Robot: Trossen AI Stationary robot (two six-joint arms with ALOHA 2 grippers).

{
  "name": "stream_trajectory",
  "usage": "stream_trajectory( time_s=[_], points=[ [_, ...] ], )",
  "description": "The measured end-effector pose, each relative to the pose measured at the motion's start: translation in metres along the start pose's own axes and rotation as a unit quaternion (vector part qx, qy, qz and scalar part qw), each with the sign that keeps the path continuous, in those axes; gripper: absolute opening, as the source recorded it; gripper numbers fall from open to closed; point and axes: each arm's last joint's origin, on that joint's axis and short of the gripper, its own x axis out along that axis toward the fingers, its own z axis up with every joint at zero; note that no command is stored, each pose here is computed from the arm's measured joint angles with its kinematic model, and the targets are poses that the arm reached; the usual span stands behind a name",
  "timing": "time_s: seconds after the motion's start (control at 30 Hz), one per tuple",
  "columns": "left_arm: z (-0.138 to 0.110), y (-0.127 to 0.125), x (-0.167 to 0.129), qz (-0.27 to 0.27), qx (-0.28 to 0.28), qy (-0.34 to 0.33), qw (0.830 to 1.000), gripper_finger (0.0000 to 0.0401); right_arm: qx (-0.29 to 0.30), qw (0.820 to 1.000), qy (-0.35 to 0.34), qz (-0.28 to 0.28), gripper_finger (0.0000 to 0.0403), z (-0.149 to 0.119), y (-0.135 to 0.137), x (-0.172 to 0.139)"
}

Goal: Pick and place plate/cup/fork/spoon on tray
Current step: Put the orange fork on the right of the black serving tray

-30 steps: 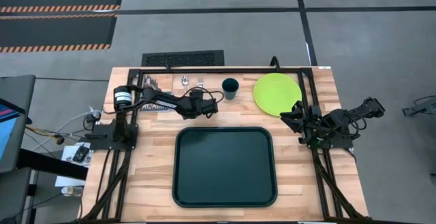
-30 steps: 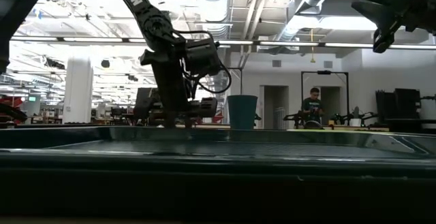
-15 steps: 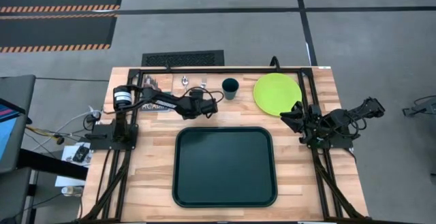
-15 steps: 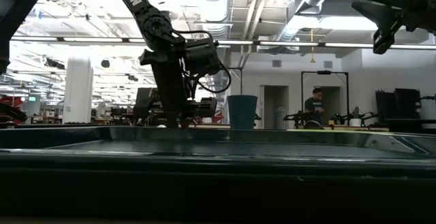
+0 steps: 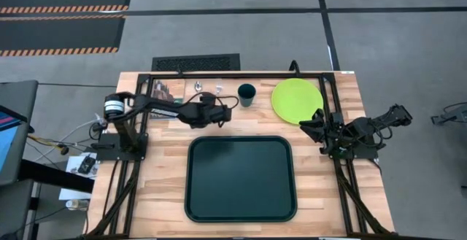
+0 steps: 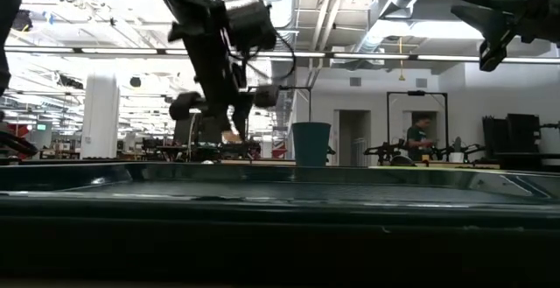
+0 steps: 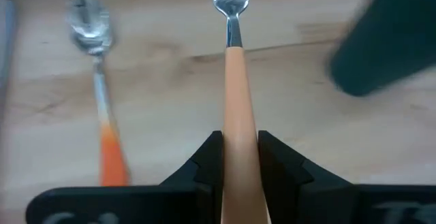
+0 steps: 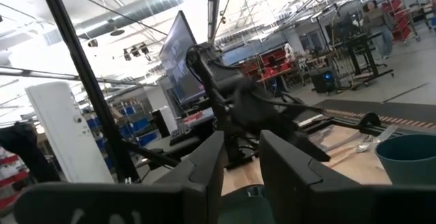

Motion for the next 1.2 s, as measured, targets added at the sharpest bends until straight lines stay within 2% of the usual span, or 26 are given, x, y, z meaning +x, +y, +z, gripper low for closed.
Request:
stream_trajectory(
  time_s=[0.13, 0.37, 0.63, 0.8, 0.9, 1.1, 1.2],
  points=[
    [-0.007, -0.008, -0.027, -0.038, 0.003, -0.012, 0.999, 0.0052, -0.002, 1.000, -0.001, -0.009, 0.0120, 0.000, -0.001, 0.000],
    [-0.037, -0.030, -0.073, -0.150, -0.006, 0.000, 0.989, 0.0052, -0.001, 0.999, -0.010, -0.038, 0.0120, 0.001, -0.002, 0.000],
    [-0.072, -0.051, -0.118, -0.276, -0.047, 0.008, 0.960, 0.0052, 0.002, 0.999, -0.009, -0.041, 0.0120, 0.000, -0.002, 0.000],
    [-0.089, -0.060, -0.149, -0.359, -0.088, 0.020, 0.929, 0.0052, -0.002, 0.999, -0.004, -0.042, 0.0120, -0.001, -0.003, 0.000],
    [-0.101, -0.060, -0.168, -0.378, -0.112, 0.007, 0.919, 0.0052, -0.005, 0.999, 0.003, -0.044, 0.0120, -0.002, -0.003, 0.000],
    [-0.122, -0.063, -0.191, -0.378, -0.136, -0.011, 0.916, 0.0052, 0.011, 0.998, 0.023, -0.050, 0.0120, -0.007, -0.004, 0.000],
    [-0.129, -0.083, -0.199, -0.389, -0.140, -0.004, 0.910, 0.0052, 0.012, 0.998, 0.034, -0.053, 0.0120, -0.009, -0.005, -0.001]
  ],
)
